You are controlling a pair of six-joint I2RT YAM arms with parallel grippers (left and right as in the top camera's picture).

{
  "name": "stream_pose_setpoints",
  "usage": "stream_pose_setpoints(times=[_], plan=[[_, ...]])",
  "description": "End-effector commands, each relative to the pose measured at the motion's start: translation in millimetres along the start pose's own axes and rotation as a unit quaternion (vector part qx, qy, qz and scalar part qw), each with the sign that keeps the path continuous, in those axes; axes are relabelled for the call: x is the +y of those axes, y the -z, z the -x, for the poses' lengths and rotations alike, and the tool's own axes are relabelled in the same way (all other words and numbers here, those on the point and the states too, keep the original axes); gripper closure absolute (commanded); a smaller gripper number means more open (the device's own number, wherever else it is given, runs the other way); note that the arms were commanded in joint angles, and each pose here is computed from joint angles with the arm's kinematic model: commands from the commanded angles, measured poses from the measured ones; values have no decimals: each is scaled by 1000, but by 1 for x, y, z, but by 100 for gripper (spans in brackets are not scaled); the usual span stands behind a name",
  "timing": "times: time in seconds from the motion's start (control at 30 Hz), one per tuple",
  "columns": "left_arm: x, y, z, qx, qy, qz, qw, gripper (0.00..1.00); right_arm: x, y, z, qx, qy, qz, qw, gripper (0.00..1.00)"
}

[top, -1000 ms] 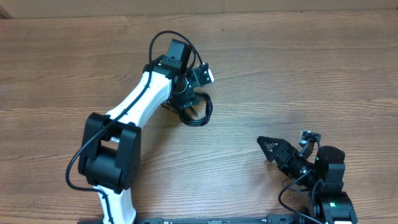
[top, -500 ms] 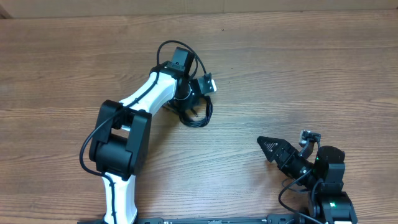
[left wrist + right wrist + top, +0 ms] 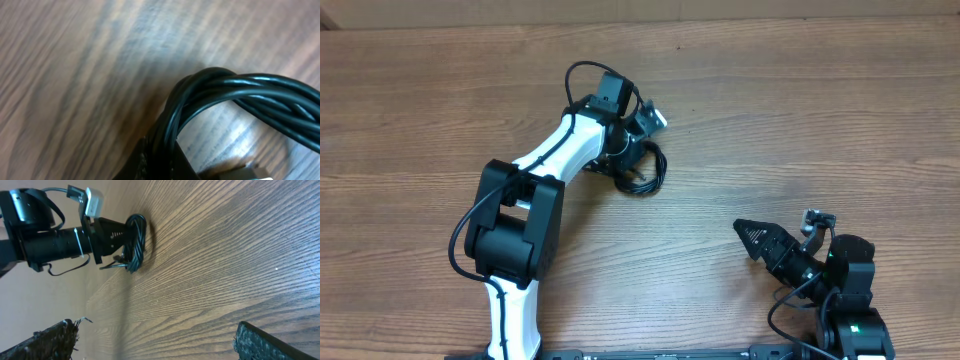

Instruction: Untangle cables

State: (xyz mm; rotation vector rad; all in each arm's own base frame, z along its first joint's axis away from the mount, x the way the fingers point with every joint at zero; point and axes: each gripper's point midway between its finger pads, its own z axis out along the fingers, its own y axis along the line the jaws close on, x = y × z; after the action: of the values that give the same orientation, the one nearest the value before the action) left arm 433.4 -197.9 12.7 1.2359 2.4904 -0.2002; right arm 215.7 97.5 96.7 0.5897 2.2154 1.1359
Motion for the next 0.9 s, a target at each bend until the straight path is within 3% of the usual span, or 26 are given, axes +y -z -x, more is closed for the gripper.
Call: stream_pose_setpoints(times=[0.0, 0.33, 0.67, 0.8, 0.87], plan=[[23, 15, 16, -7, 145, 47, 988, 96, 9, 3, 8, -13, 12, 5, 1000, 0], [22, 58, 30, 11, 326, 39, 945, 96, 9, 3, 8, -13, 12, 5, 1000, 1], [-2, 59, 32, 20, 352, -28, 935, 96, 9, 3, 8, -13, 12, 5, 1000, 1], [-1, 60, 26, 33, 432, -24, 901, 96, 9, 3, 8, -13, 12, 5, 1000, 0], [5, 61, 14, 48, 503, 0, 863, 96, 9, 3, 8, -13, 12, 5, 1000, 0]])
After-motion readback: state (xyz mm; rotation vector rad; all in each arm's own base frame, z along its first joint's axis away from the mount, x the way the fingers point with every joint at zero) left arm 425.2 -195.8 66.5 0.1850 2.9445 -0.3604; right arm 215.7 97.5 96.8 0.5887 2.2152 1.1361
